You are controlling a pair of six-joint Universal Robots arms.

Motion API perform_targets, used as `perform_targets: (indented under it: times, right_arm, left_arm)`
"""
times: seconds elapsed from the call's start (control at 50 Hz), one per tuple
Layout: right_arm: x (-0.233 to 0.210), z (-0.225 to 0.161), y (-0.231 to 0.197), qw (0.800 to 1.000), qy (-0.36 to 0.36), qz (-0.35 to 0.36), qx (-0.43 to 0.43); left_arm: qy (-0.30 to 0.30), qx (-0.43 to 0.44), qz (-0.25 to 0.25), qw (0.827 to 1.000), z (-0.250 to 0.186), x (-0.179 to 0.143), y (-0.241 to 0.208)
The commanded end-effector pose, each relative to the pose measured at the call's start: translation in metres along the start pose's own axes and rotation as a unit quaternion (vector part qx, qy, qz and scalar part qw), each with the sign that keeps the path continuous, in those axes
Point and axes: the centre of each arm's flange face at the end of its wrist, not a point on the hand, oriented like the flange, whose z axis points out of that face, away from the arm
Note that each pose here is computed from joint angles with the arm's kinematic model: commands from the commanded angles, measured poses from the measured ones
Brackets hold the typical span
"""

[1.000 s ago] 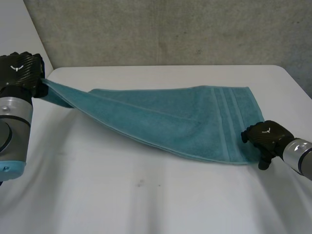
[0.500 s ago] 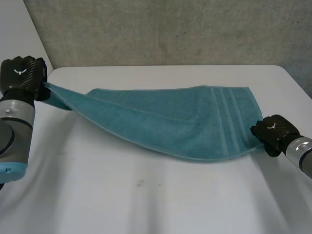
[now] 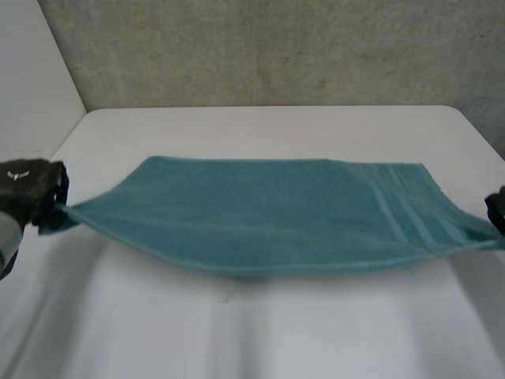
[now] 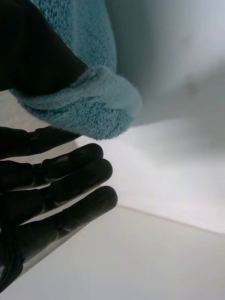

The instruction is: Fold the laundry

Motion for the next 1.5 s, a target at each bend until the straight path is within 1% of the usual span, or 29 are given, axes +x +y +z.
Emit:
perform_targets:
  times: [0.02,0.1,0.12,0.14,0.22,0.26,0.3,0.32,0.34,0.38,0.42,0.44,0.46,0.54,0.7,0.82,0.84,0.92,0.94,1.0,1.04,1.06,1.12,1.16,1.2,1.22,1.3,1.38,1.5]
  right_arm:
    - [0.005,-0.013,0.003,0.999,-0.017,-0.042,-0.016]
    - [0.016,0.0,-0.001,0.999,0.009,-0.035,0.016]
    - [0.02,0.012,0.002,0.999,0.012,-0.025,0.021]
    - [0.02,0.012,0.002,0.999,0.012,-0.025,0.021]
    - [0.024,0.05,0.002,0.999,0.012,-0.006,0.042]
    - [0.021,0.06,-0.005,0.998,0.009,-0.009,0.056]
    - [0.017,0.081,-0.018,0.997,0.01,-0.009,0.077]
    - [0.017,0.082,-0.018,0.997,0.01,-0.009,0.077]
    - [0.015,0.088,-0.021,0.997,0.011,-0.011,0.081]
    - [0.014,0.101,-0.023,0.996,0.018,-0.011,0.083]
    - [0.013,0.123,-0.031,0.995,0.038,-0.015,0.096]
    - [0.013,0.123,-0.031,0.995,0.038,-0.015,0.096]
    - [0.013,0.143,-0.04,0.991,0.06,-0.021,0.118]
    - [0.012,0.169,-0.049,0.985,0.088,-0.024,0.147]
    - [0.002,0.214,-0.056,0.976,0.133,-0.037,0.171]
    - [-0.013,0.234,-0.056,0.975,0.136,-0.042,0.173]
    - [-0.016,0.236,-0.056,0.975,0.135,-0.042,0.173]
    - [-0.02,0.235,-0.059,0.974,0.142,-0.038,0.171]
    - [-0.02,0.235,-0.059,0.974,0.142,-0.038,0.171]
    - [-0.018,0.233,-0.062,0.972,0.158,-0.025,0.173]
    - [-0.014,0.226,-0.068,0.969,0.164,-0.018,0.182]
    - [-0.004,0.207,-0.082,0.964,0.172,-0.003,0.2]
    - [0.006,0.186,-0.093,0.96,0.178,0.015,0.215]
    - [0.01,0.168,-0.101,0.957,0.178,0.029,0.225]
    - [0.011,0.162,-0.102,0.957,0.176,0.033,0.227]
    - [0.01,0.147,-0.104,0.958,0.168,0.04,0.229]
    - [0.001,0.121,-0.101,0.963,0.142,0.039,0.225]
    - [0.0,0.107,-0.079,0.972,0.118,0.047,0.195]
    - [-0.003,0.098,-0.049,0.984,0.084,0.069,0.142]
  left_arm:
    - [0.045,-0.044,0.038,0.997,-0.023,0.0,0.015]
    - [0.053,-0.023,0.038,0.998,-0.016,-0.001,0.012]
    - [0.052,-0.013,0.039,0.998,-0.001,-0.002,0.013]
    - [0.052,-0.013,0.039,0.998,-0.001,-0.002,0.013]
    - [0.055,0.004,0.049,0.997,0.025,0.003,0.014]
    - [0.069,0.031,0.057,0.996,0.056,0.014,0.009]
    - [0.071,0.035,0.057,0.995,0.063,0.016,0.009]
    - [0.071,0.035,0.057,0.995,0.063,0.016,0.009]
    - [0.065,0.045,0.06,0.995,0.092,0.02,0.008]
    - [0.061,0.047,0.061,0.995,0.1,0.021,0.008]
    - [0.054,0.052,0.064,0.995,0.112,0.024,0.006]
    - [0.049,0.057,0.067,0.995,0.125,0.029,0.005]
    - [0.046,0.06,0.068,0.995,0.138,0.034,0.005]
    - [0.037,0.067,0.073,0.994,0.173,0.044,0.011]
    - [0.022,0.096,0.074,0.992,0.216,0.052,0.02]
    - [0.018,0.102,0.078,0.992,0.232,0.056,0.03]
    - [0.026,0.112,0.081,0.99,0.232,0.064,0.033]
    - [0.036,0.128,0.084,0.988,0.23,0.075,0.035]
    - [0.045,0.141,0.098,0.984,0.223,0.086,0.041]
    - [0.04,0.173,0.134,0.975,0.213,0.092,0.033]
    - [0.037,0.182,0.143,0.972,0.21,0.093,0.031]
    - [0.019,0.204,0.17,0.964,0.202,0.091,0.021]
    - [0.011,0.212,0.175,0.961,0.197,0.089,0.014]
    - [0.006,0.217,0.173,0.961,0.189,0.084,0.003]
    - [0.003,0.218,0.169,0.961,0.179,0.08,-0.005]
    - [0.002,0.216,0.165,0.962,0.171,0.076,-0.009]
    - [0.005,0.202,0.148,0.968,0.152,0.066,-0.015]
    - [0.016,0.176,0.123,0.976,0.134,0.058,-0.016]
    - [0.019,0.127,0.092,0.987,0.126,0.04,-0.007]
